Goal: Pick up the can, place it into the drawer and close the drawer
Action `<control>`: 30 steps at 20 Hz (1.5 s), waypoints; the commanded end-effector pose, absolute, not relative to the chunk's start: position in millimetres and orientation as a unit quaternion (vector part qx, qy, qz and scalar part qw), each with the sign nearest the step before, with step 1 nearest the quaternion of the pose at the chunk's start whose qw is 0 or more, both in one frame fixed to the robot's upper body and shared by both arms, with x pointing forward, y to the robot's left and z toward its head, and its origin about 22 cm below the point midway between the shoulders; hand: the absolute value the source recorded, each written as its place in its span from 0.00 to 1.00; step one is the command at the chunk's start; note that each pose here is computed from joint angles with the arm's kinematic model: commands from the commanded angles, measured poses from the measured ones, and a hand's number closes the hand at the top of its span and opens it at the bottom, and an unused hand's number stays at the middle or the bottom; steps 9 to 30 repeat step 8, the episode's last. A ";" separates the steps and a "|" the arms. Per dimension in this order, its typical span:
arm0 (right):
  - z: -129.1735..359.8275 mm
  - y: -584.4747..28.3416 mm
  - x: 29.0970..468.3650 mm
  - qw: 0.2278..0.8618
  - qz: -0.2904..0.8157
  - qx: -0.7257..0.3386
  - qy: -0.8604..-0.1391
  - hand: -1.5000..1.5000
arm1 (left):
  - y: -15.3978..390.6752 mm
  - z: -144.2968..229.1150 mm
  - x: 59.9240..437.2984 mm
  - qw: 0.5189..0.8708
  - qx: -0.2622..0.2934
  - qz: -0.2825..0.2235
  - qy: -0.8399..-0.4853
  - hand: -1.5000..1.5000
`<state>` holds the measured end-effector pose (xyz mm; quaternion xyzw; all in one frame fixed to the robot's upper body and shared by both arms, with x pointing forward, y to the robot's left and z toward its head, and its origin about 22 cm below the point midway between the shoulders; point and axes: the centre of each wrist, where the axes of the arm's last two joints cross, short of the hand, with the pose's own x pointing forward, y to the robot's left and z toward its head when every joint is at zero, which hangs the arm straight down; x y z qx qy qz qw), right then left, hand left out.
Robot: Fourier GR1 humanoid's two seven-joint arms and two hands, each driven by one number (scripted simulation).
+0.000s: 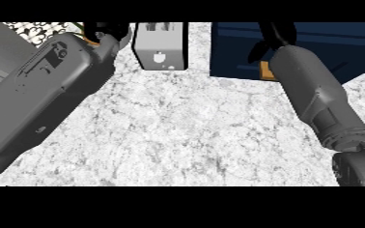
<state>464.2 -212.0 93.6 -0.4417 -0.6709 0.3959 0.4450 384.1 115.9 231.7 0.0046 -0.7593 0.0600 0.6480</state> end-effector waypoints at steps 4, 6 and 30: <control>121.7 -177.1 473.3 0.529 0.224 -0.300 -0.762 0.00 | 117.0 225.9 377.8 0.652 0.003 0.055 -0.756 0.00; 128.2 -196.3 475.1 0.523 0.221 -0.298 -0.767 0.00 | 122.5 223.7 376.3 0.651 0.002 0.054 -0.757 0.00; 132.3 -203.2 476.0 0.524 0.218 -0.291 -0.770 0.00 | 131.6 236.8 377.4 0.645 0.008 0.057 -0.762 0.00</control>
